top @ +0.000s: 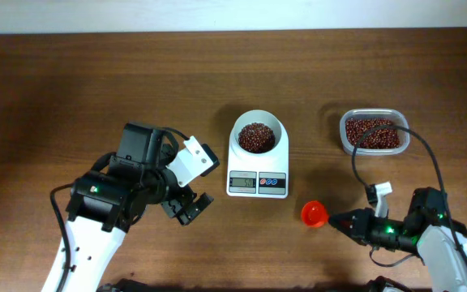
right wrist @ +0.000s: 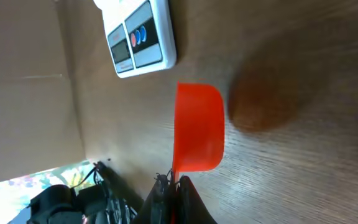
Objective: Scoop and weigh 50g on scale
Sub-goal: 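Lift the scoop out of the tub and move it down toward the table front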
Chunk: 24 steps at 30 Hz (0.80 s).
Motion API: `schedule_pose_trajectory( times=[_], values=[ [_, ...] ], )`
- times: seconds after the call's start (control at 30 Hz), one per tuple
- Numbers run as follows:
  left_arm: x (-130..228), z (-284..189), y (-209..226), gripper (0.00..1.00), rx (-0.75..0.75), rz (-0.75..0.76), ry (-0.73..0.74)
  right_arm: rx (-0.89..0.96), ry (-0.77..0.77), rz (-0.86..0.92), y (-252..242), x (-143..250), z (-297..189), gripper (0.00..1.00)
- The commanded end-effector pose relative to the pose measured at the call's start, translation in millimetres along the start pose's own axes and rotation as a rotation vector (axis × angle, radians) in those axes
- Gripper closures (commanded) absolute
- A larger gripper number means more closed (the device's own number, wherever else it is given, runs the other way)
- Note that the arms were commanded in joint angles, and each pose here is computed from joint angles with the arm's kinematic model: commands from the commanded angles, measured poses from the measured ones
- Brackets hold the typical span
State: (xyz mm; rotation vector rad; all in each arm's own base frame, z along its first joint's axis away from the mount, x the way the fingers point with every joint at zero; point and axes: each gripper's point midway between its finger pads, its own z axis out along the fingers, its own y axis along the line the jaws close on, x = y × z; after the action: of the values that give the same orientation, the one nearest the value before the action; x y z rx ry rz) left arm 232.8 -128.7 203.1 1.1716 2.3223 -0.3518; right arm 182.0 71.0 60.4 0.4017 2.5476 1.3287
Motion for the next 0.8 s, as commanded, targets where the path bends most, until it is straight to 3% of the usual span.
schedule_pose_trajectory(
  times=[0.0, 0.23, 0.33, 0.6, 0.63, 0.77],
  values=[
    [-1.4, -0.4, -0.9, 0.01, 0.009, 0.016, -0.009, -0.006, -0.008, 0.012, -2.2, 2.5, 1.7, 0.96],
    [-1.4, -0.4, -0.9, 0.01, 0.009, 0.016, -0.009, 0.011, -0.023, -0.014, -6.0, -2.0, 2.0, 0.95],
    [-1.4, -0.4, -0.9, 0.01, 0.009, 0.016, -0.009, 0.108, -0.026, 0.016, -23.0, -3.9, 0.9, 0.95],
    [-1.4, -0.4, -0.9, 0.01, 0.009, 0.016, -0.009, 0.141, -0.258, 0.146, -40.9, -55.2, -20.8, 0.95],
    [-1.4, -0.4, -0.9, 0.01, 0.009, 0.016, -0.009, 0.144, -0.274, 0.158, -43.3, -56.9, -23.9, 0.86],
    [-1.4, -0.4, -0.9, 0.01, 0.009, 0.016, -0.009, 0.148, -0.306, 0.184, -48.4, -60.1, -30.9, 0.78]
  ],
)
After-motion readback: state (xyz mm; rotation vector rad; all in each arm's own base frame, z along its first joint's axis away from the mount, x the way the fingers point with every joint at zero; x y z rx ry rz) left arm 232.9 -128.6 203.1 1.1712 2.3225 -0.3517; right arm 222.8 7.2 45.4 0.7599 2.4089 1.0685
